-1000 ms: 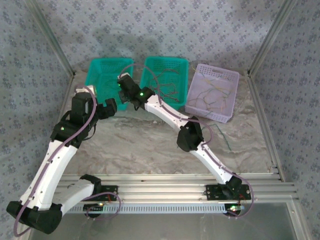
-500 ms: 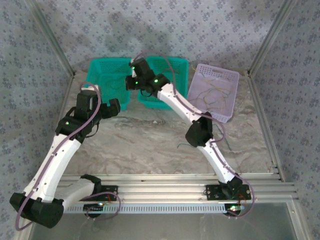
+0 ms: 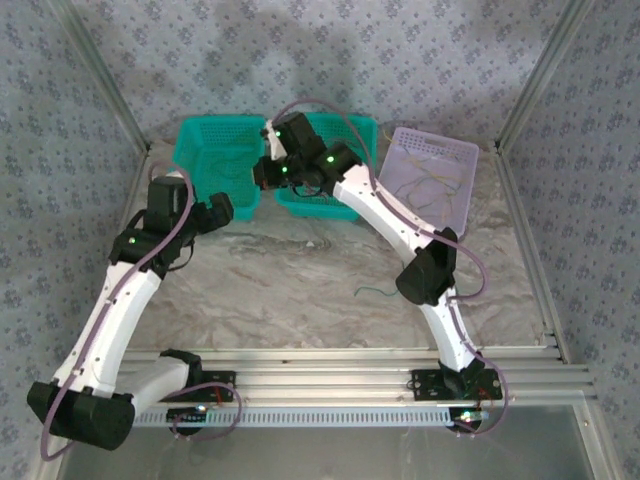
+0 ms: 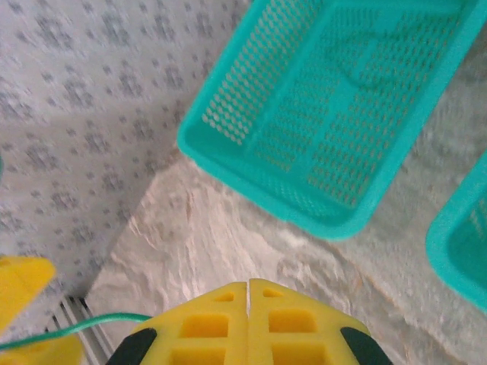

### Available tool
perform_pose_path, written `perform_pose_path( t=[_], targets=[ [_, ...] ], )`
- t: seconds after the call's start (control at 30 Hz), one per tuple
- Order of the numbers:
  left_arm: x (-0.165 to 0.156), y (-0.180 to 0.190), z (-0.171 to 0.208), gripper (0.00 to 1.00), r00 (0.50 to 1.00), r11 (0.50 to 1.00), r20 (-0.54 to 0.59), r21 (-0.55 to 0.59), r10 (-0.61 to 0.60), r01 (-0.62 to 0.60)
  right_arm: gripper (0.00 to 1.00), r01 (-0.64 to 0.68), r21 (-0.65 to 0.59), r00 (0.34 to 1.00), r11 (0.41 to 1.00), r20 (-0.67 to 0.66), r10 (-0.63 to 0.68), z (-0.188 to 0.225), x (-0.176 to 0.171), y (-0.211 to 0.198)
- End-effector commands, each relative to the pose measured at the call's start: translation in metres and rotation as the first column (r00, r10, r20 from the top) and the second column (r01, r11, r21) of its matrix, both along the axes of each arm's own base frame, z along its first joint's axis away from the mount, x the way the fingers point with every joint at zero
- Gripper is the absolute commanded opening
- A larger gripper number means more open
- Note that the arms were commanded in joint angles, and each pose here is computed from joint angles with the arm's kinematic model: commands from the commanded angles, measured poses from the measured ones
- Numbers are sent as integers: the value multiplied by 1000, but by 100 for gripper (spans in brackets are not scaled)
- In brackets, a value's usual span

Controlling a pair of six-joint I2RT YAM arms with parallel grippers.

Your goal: Untangle the cables

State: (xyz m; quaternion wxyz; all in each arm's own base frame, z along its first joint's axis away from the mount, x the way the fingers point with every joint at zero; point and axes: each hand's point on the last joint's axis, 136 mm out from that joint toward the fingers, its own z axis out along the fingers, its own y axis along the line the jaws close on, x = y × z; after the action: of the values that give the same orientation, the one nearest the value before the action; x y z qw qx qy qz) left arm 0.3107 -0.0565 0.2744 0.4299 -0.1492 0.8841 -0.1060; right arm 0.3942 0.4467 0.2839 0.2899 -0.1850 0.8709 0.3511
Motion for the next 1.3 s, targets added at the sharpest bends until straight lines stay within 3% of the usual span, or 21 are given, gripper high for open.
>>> perform_pose_path(
  t=[0.0,0.23,0.4,0.6,0.83,0.97,1.1,1.27],
  targets=[
    [-5,-16,25,100,996,979,91,-204,1,18,0,-38,77,999,996,10,37,17,-13,3],
    [-16,-17,17,100,991,905,82,-422,102,-58,0,-46,205,999,978,29,41,38,-18,10],
    [-21,-6,-1,100,975,801,19,-573,223,-172,0,-41,237,998,971,50,30,42,-22,8],
    [-26,15,-16,100,934,724,-19,-626,356,-289,0,-57,249,997,967,56,45,44,-33,12],
    [-29,34,-9,99,891,649,0,-685,453,-330,0,-87,236,996,968,42,80,34,-45,19],
    [-26,36,0,91,885,624,26,-718,465,-307,0,-96,229,995,969,35,91,28,-50,23],
    [-24,31,0,68,893,615,21,-733,449,-292,0,-90,228,996,969,32,85,26,-50,23],
    [-23,25,-9,49,905,595,-12,-749,426,-290,0,-77,235,997,969,30,72,25,-45,23]
  ],
)
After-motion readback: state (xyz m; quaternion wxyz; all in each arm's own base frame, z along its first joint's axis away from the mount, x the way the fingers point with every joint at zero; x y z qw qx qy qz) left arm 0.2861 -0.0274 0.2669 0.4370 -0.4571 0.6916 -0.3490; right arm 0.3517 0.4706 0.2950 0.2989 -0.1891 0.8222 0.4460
